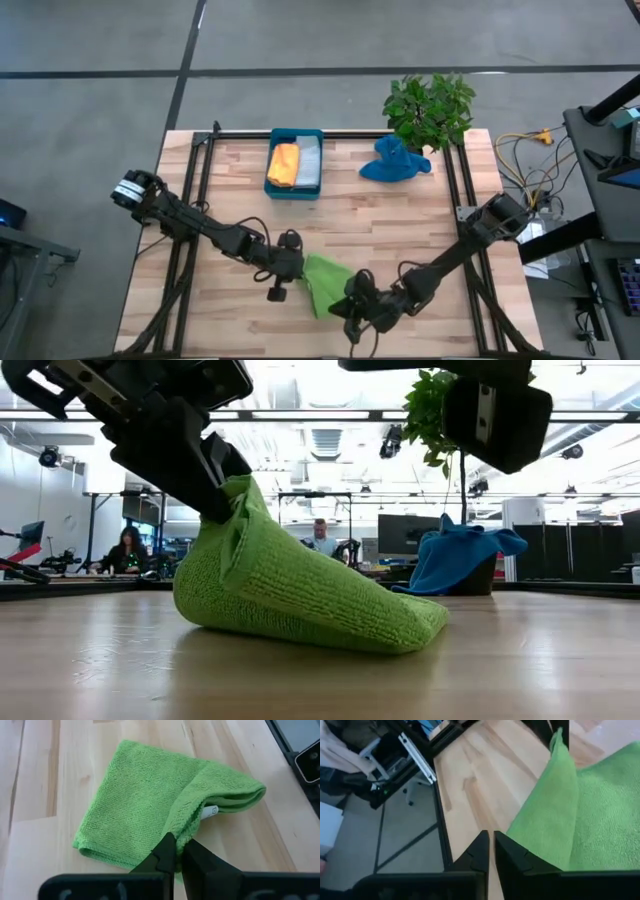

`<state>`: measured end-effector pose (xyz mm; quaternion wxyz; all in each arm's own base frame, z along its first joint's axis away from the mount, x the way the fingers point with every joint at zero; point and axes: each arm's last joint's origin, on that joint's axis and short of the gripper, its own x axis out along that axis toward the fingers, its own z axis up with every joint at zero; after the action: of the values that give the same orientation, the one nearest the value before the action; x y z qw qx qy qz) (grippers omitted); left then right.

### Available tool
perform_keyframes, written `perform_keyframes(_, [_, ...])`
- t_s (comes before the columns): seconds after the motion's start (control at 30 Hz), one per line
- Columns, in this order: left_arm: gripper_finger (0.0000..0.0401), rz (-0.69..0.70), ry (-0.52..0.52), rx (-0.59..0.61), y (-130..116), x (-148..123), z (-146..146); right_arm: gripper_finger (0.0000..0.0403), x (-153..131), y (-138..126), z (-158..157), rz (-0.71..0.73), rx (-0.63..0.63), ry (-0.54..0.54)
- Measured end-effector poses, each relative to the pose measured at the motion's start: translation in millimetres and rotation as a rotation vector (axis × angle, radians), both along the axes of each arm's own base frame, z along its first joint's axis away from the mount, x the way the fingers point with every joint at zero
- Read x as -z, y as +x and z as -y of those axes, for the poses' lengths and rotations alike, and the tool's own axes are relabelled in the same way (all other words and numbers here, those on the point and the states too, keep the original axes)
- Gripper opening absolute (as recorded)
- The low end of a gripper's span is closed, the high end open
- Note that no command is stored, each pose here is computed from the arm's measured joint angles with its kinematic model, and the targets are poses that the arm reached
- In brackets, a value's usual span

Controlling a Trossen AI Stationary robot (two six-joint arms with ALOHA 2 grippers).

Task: Fold microfiber towels
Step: Fold the green microfiber cloth

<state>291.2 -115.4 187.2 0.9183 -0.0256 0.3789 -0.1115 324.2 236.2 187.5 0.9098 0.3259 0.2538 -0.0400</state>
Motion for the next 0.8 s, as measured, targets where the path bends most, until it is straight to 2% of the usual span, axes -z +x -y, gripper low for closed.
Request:
perform_keyframes(0.17, [0.0000,-0.016,-0.046,-0.043,1.6,0.1,-4.1,0.0069,1.3,-5.0,-5.6,-0.005,-0.023,-0.032])
perform_keyframes(0.37, [0.0000,-0.018,-0.048,-0.041,1.7,0.3,-4.4,0.0155,3.6,-5.5,-5.0,-0.003,-0.021,-0.114])
perform_keyframes(0.5, [0.0000,-0.019,-0.049,-0.043,2.0,0.3,-5.3,0.0205,5.2,6.9,-16.6,-0.015,-0.083,-0.230])
perform_keyframes(0.63, [0.0000,-0.023,-0.050,-0.046,2.4,0.7,-6.8,0.0217,8.6,28.7,-34.3,-0.158,-0.114,-0.385])
perform_keyframes(0.8, [0.0000,-0.025,-0.053,-0.047,2.8,0.7,-7.9,0.0219,15.5,53.1,-51.0,-0.323,-0.039,-0.560])
